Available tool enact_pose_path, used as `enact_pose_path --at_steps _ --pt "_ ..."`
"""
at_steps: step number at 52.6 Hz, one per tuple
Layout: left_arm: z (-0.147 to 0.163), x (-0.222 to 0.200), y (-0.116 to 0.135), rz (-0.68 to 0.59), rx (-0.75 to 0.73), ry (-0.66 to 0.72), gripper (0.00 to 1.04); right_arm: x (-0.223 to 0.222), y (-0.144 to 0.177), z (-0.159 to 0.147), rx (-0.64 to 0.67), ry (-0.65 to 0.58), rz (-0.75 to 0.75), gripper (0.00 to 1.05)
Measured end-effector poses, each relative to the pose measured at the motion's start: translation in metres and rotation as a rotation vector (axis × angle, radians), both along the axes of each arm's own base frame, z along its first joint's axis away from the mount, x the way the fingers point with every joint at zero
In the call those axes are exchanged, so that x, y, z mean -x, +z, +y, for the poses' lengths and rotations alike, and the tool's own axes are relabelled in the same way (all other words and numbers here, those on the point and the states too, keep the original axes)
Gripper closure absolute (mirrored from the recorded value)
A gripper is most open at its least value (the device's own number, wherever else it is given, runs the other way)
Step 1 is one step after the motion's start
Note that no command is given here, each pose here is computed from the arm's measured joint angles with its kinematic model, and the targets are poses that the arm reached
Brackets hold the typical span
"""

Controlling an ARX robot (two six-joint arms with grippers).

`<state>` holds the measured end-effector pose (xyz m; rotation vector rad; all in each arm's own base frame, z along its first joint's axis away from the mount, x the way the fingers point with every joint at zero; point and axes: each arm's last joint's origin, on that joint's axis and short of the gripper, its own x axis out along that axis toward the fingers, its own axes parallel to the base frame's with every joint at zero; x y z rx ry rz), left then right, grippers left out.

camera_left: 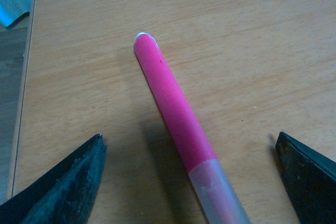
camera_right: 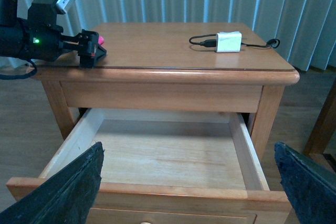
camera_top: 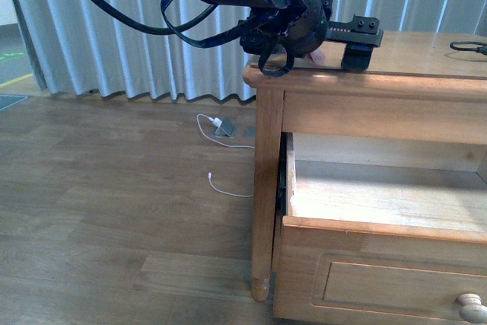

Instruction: Place pink marker in drawer with both arms

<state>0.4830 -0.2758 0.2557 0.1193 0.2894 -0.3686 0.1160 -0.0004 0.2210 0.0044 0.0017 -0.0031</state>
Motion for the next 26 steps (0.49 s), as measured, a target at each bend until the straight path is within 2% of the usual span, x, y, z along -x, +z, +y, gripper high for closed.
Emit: enact_pose_path --at_steps 15,23,26 --pt "-0.0053 -0.0008 0.0021 0.017 -0.030 -0.003 0.07 0.0000 0.0000 0.0000 0.000 0.000 0.000 0.08" --pt "-0.0068 0.0006 0.0016 0.022 -0.055 -0.007 0.35 0.0000 0.0000 0.0000 0.000 0.000 0.000 0.08" --pt "-0.0073 0.0010 0.0013 0.023 -0.060 -0.009 0.42 0.0000 0.0000 0.0000 0.000 0.000 0.000 0.08"
